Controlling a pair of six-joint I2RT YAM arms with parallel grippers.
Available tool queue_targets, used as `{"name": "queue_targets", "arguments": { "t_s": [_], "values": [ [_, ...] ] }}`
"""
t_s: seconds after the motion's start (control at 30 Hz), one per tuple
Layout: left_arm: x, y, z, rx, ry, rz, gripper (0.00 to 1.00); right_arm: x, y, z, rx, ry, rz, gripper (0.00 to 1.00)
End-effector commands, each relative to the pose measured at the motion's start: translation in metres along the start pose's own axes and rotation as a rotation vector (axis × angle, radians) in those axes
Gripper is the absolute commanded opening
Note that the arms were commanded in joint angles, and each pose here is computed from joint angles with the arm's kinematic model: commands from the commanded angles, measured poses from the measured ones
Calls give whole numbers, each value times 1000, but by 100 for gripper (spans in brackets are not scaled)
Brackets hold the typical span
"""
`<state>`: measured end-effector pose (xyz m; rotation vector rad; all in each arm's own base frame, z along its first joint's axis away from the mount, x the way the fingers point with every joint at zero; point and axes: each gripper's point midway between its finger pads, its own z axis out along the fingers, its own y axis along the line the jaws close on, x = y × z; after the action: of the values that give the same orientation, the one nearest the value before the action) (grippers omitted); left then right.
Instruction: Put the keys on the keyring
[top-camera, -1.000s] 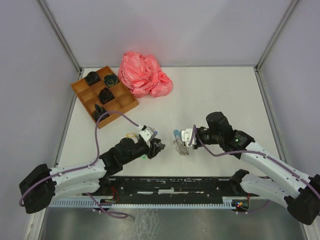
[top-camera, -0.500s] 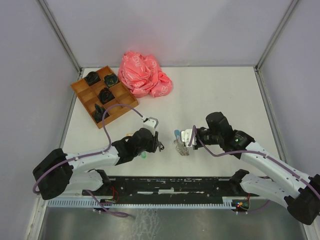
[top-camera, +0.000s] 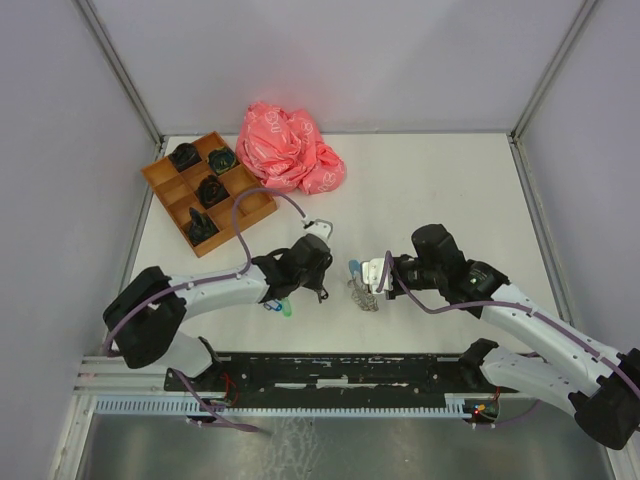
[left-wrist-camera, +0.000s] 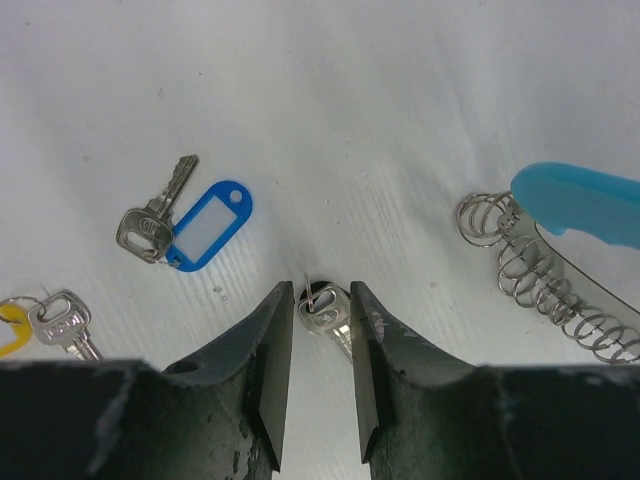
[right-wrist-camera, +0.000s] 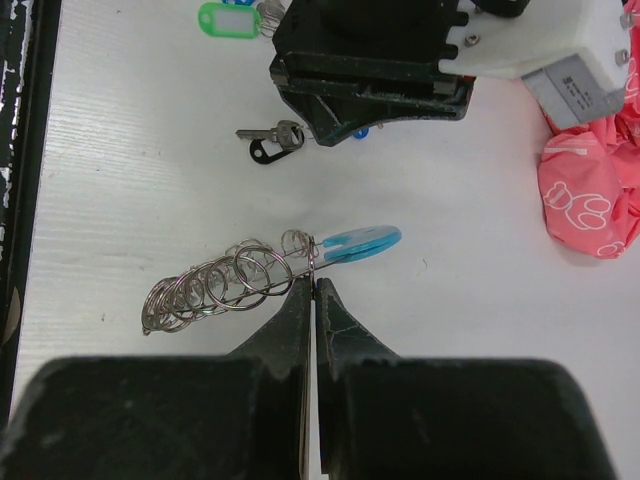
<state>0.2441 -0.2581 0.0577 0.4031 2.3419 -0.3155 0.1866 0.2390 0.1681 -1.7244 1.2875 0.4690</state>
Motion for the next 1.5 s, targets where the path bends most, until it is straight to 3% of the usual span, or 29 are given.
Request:
{"name": "queue_targets", "arguments": {
  "t_s": [0.0,0.33,0.7,1.0,1.13,1.47],
  "values": [
    [-2,-1,7,-14,60,51,36,-19,-16,-5,53,-49,-37,1],
    [7,-4,17,-23,148,83,32,-20,-15,-5,55,-51,-35,1],
    [10,-5,22,-23,167,94,23,-18,-16,-4,56,-47,-32,1],
    [6,-3,17,-19,139,104,4,-17,-14,-4,53,-41,-26,1],
    [-5,-2,8,11,55,126,3,-17,-14,-5,51,-36,-21,1],
    [-53,-19,-34,223,-349,247,3,-17,-16,-7,54,-24,-7,1]
  ]
}}
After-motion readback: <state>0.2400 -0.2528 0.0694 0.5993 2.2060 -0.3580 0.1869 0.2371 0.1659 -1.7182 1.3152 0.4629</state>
